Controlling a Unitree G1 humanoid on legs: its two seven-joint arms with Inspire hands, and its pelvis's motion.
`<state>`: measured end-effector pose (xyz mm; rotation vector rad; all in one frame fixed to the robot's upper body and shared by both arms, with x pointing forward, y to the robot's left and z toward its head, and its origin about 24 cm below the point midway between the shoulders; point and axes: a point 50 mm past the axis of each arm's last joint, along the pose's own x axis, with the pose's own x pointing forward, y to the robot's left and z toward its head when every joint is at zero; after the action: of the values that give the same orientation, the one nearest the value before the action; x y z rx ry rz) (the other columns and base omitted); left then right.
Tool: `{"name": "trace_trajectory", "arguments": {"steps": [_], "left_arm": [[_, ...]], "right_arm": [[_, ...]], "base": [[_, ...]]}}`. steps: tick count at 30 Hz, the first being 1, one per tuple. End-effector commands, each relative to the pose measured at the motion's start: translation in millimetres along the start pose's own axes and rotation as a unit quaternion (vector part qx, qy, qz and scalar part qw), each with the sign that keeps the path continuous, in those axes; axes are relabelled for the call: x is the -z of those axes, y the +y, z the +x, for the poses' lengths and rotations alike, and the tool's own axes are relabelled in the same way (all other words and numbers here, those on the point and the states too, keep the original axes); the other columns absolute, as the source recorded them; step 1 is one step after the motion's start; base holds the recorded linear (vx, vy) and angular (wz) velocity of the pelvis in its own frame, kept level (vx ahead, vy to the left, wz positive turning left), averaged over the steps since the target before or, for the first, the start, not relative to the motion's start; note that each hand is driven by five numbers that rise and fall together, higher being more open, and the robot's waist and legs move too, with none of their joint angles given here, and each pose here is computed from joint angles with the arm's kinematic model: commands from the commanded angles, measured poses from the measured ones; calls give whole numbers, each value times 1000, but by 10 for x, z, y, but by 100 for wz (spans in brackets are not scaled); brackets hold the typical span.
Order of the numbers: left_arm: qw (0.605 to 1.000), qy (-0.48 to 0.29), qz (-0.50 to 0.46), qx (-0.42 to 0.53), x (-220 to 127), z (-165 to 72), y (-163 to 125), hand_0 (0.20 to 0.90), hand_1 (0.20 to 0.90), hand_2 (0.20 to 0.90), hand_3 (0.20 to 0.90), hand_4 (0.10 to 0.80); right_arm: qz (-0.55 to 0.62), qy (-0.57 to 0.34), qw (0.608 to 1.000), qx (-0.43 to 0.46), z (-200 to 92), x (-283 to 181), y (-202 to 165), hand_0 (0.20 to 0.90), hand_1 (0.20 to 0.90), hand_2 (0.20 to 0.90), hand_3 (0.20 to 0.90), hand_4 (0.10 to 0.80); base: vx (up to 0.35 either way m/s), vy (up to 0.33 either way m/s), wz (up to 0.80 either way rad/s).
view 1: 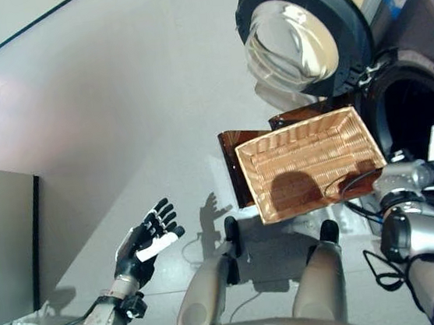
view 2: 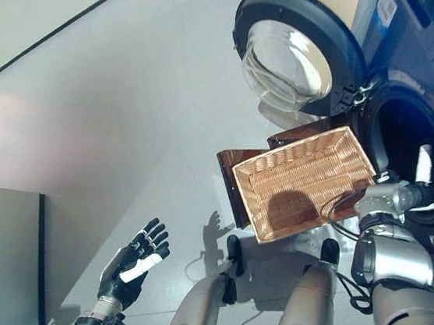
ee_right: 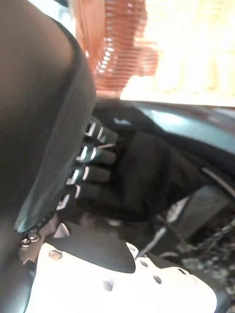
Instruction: Pick up the clothes and place them into the washing machine
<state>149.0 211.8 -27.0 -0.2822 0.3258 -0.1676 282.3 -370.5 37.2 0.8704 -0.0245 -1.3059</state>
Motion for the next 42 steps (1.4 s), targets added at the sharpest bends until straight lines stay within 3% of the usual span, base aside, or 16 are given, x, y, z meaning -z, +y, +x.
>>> {"name": "trace_trajectory", "arguments": {"steps": [1,4,7,15,19,22,25,27,30,35,39,42], "left_arm": [[998,-67,8,-21,-201,-26,101,900,900,900,900,800],[997,-71,4,-36,-183,-34,140,900,900,900,900,800],[996,-72,9,-57,-161,-58,198,900,900,900,900,800],[989,-69,6,-127,-36,-132,338,900,900,900,900,800],[988,-66,8,-141,-8,-145,360,900,900,900,900,800],[983,-53,15,-173,95,-177,412,900,900,900,900,800],[980,-40,29,-191,155,-223,448,900,900,900,900,800],[976,-23,49,-211,232,-251,483,900,900,900,900,800],[975,-19,58,-212,270,-218,453,900,900,900,900,800],[976,-12,71,-206,312,-189,401,900,900,900,900,800],[975,-11,76,-211,320,-156,391,900,900,900,900,800],[973,-9,73,-217,336,-138,392,900,900,900,900,800]], "right_arm": [[-78,-63,993,-57,47,-176,-16,900,900,900,900,800],[-223,-45,968,-101,27,65,-229,900,900,900,900,800],[-292,-33,947,-130,-20,225,-354,900,900,900,900,800],[-409,25,892,-192,-231,666,-821,900,900,900,900,800],[-417,40,884,-207,-313,771,-910,900,900,900,900,800],[-498,31,824,-269,-466,873,-1048,900,900,900,900,800],[-525,23,806,-270,-526,906,-1161,900,900,900,900,800],[-576,-8,750,-325,-664,932,-1193,900,900,900,900,800],[-588,-3,722,-365,-795,985,-1257,900,900,900,900,800],[-574,26,732,-367,-892,1052,-1406,900,900,900,900,800],[-527,88,777,-331,-967,1184,-1570,900,900,900,900,800],[-525,101,770,-348,-1046,1243,-1580,900,900,900,900,800]], "base": [[58,-26,4],[124,-60,5],[135,-45,-4],[133,-14,-11],[67,7,-10],[54,8,-14],[48,5,-9],[32,16,-11],[14,24,-21],[-3,18,-13],[-14,11,-7],[-14,8,-15]]}}
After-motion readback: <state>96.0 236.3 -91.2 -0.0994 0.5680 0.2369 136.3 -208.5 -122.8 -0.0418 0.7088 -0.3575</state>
